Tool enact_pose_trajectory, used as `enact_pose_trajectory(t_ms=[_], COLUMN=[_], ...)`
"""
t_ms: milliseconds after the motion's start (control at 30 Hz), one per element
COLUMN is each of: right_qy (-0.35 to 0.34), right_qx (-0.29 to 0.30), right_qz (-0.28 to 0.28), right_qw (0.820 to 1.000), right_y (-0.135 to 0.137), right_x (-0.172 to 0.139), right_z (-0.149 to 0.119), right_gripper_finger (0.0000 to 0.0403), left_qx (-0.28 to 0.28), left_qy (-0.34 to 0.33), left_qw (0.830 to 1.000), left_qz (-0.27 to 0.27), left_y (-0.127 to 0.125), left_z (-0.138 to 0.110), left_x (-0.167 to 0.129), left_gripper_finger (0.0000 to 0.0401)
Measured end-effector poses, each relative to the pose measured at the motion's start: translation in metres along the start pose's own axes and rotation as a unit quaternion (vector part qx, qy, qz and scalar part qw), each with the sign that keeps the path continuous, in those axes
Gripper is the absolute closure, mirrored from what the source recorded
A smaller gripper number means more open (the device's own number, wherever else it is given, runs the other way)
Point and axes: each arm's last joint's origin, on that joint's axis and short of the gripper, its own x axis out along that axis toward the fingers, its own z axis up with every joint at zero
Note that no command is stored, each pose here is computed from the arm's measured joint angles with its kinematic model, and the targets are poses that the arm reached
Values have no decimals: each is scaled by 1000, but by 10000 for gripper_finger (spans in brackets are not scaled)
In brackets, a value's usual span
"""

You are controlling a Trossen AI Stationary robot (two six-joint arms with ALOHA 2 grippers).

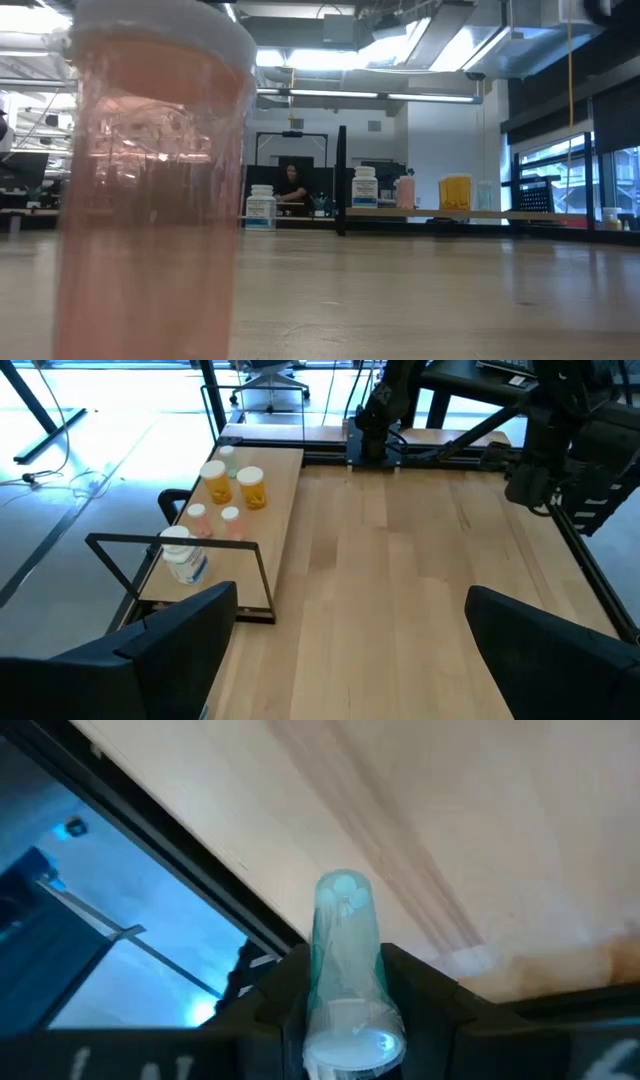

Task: Pick and place medicine bottles onto shelf by color
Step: Put the right blue pill bottle on the shelf aligned with the other blue pill bottle

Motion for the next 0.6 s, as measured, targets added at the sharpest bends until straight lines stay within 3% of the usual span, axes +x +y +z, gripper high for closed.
enact_pose_trajectory(t_ms=[267,600], right_qy=[-22,-146], right_qx=[24,83], right_qz=[16,-29], right_qw=[999,985], right_y=[-2,-28], right_x=[-61,-169], right_z=[15,32], right_gripper_finger=[289,288], left_qx=[-1,2], left_qy=[3,10], left_qw=[1000,1000], left_qz=[0,-1], left_y=[0,0], left_z=[-1,-2], left_x=[0,0], left_gripper_finger=[14,14])
